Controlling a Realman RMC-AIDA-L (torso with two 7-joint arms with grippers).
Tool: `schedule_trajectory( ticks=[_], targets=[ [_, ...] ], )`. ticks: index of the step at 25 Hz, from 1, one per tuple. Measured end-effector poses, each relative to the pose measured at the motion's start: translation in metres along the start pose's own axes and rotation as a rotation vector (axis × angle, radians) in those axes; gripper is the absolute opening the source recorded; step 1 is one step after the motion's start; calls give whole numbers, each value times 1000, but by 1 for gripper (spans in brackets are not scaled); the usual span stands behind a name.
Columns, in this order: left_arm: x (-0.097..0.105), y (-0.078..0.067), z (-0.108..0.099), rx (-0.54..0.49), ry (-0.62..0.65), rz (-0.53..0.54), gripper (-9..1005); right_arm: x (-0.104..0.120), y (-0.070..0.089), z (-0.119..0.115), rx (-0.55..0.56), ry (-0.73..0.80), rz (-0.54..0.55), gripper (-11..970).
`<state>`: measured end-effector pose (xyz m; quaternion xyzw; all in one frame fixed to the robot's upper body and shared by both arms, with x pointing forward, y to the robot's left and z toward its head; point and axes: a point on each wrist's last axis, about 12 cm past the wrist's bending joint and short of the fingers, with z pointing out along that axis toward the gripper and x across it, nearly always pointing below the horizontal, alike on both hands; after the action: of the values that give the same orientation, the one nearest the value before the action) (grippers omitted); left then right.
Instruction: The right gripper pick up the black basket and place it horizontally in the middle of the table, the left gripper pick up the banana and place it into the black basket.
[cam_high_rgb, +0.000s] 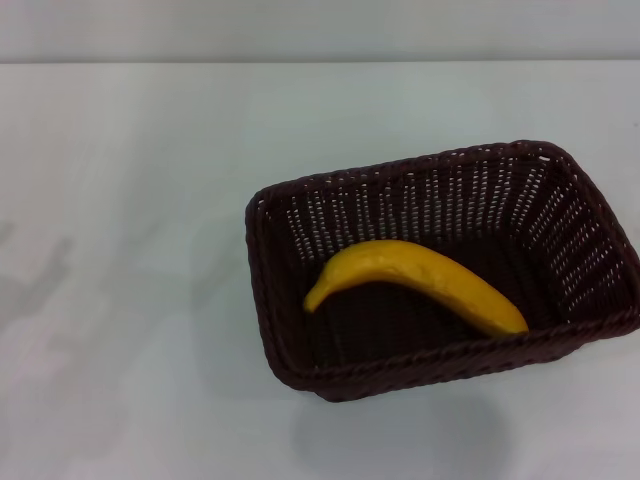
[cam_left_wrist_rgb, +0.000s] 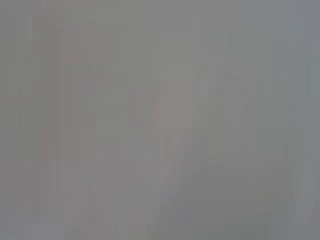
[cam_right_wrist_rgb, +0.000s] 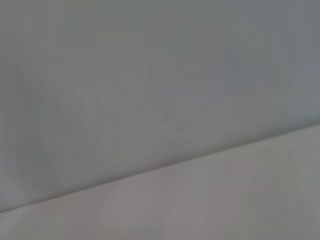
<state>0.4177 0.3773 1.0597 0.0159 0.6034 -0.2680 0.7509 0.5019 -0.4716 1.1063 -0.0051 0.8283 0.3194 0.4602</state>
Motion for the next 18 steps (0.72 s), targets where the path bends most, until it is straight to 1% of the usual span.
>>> schedule_trajectory(
  ticks=[4,6,9,12,13,16,18],
  targets=[
    [2,-3,-1,5,-13,-18,893,-14,6,-7,-65,53,47,349],
    [4,-4,-1,2,-20,-20,893,-19,7,-13,-79,60,57,344],
    [6,-7,-3,7,-33,-12,893,-25,4,-23,-62,58,80,337],
    [7,-10,-9,-6,-51,5,893,-24,1,-29,-49,52,95,330],
    [10,-11,-18,-62,-86,32,893,-23,1,-31,-47,50,97,327],
    [13,-13,-24,-107,-115,48,893,-23,1,-30,-48,56,98,320],
    [16,-15,-26,-120,-123,63,893,-23,2,-25,-51,63,101,315]
  ],
)
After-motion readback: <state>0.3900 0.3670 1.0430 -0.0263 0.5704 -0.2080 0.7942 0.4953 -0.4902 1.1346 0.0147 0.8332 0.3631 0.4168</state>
